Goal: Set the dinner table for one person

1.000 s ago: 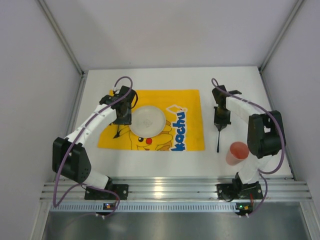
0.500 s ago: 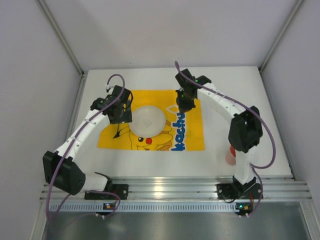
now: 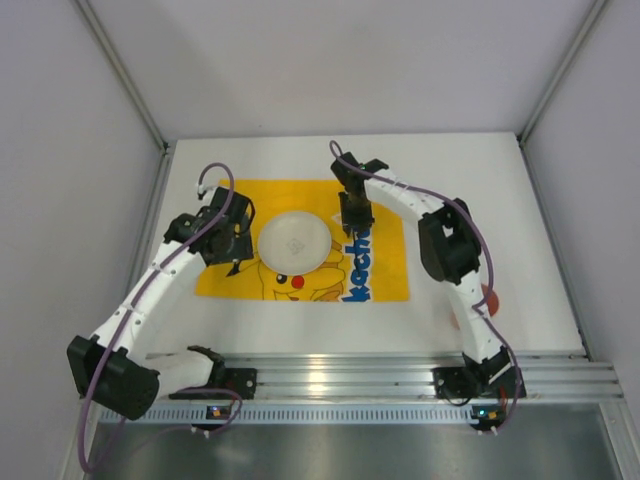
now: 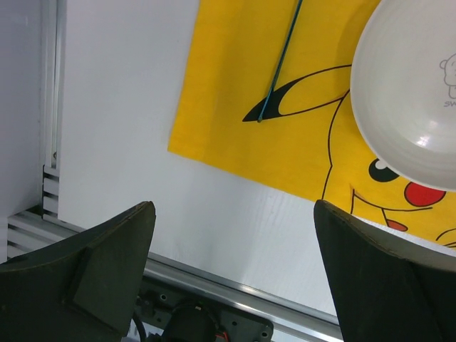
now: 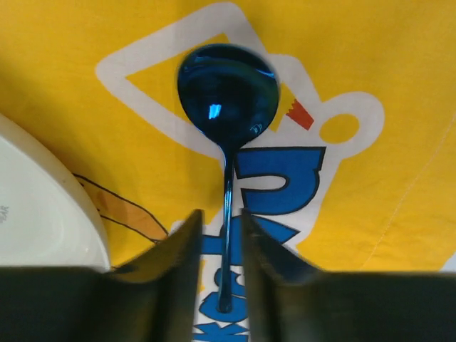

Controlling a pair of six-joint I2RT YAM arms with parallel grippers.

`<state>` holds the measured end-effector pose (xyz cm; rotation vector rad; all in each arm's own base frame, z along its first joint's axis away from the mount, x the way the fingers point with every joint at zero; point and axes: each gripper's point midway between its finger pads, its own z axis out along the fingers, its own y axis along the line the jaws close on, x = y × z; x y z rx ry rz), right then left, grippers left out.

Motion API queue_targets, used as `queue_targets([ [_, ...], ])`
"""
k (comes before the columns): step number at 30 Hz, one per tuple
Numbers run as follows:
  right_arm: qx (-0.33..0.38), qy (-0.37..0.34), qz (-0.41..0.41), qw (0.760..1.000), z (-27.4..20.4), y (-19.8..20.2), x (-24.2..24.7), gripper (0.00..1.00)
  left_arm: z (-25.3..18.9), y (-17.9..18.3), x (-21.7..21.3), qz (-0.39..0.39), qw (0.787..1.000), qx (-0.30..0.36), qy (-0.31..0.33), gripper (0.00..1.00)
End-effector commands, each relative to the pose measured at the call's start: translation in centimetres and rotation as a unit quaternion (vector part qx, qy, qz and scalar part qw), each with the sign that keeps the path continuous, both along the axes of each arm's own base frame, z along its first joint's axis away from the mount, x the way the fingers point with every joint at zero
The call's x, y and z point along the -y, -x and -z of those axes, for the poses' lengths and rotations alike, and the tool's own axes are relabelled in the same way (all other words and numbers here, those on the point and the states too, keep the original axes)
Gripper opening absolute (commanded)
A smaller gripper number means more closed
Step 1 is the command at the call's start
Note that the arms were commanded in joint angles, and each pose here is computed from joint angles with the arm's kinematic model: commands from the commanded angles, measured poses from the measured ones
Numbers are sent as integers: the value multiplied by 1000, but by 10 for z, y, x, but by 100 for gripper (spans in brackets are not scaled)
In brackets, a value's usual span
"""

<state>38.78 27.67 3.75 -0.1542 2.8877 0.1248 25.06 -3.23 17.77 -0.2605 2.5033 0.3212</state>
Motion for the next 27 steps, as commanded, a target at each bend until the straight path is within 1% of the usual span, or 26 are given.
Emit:
queue_targets([
  [1,25,-24,15,999,-12,-14,-11,40,-9,9,-9,-11,1000,9,-12,98],
  [3,39,-33,17,999,-29,-17,-12,49,-8,9,-8,-7,1000,7,-10,98],
  [4,47,-38,19,998,-40,-19,-12,55,-7,9,-8,-6,1000,6,-10,98],
  [5,61,-47,22,997,-58,-22,-11,57,-7,7,-6,-3,1000,8,-6,98],
  [7,82,-49,27,995,-85,-24,-2,60,-3,4,-3,3,1000,2,-5,98],
  [8,101,-54,37,993,-115,-22,11,61,-2,2,0,7,1000,1,0,98],
  [9,117,-44,47,991,-129,-21,24,61,0,0,1,8,1000,-3,-1,98],
  [10,110,-30,54,992,-129,-12,41,62,-1,-2,3,7,1000,0,2,98],
  [11,139,-43,73,987,-161,-7,63,63,-1,-4,4,12,1000,2,3,98],
  [12,146,-45,82,985,-167,-2,77,63,-3,-8,7,16,1000,12,10,98],
  [13,153,-63,88,982,-172,2,86,63,-1,-9,9,22,1000,14,13,98],
  [14,146,-65,109,981,-170,21,115,63,-3,-14,13,32,999,25,19,98],
  [15,143,-68,118,980,-169,30,126,63,-4,-17,15,39,998,31,24,98],
  [16,118,-55,130,983,-152,48,142,64,1,-17,20,50,998,25,33,98],
  [17,136,-57,149,978,-166,59,161,64,2,-19,22,61,997,25,33,98],
  [18,134,-51,160,977,-165,69,171,64,6,-21,25,68,997,20,34,98],
  [19,117,-28,179,977,-154,87,185,63,8,-23,27,73,996,18,37,98],
  [20,134,-32,192,972,-166,99,194,64,11,-24,29,78,996,14,37,98],
  [21,133,-25,210,968,-167,108,205,64,14,-25,30,85,996,7,36,98],
  [22,122,-1,242,963,-166,125,219,64,16,-28,33,90,995,6,37,98],
  [23,128,5,262,957,-171,140,230,64,17,-29,37,101,994,5,42,97],
  [24,132,26,281,950,-172,150,242,64,20,-30,38,104,994,0,42,98],
  [25,111,45,308,944,-167,170,251,64,21,-33,41,108,993,2,45,97],
  [27,117,55,340,932,-172,192,266,64,25,-36,43,114,992,-3,46,97],
])
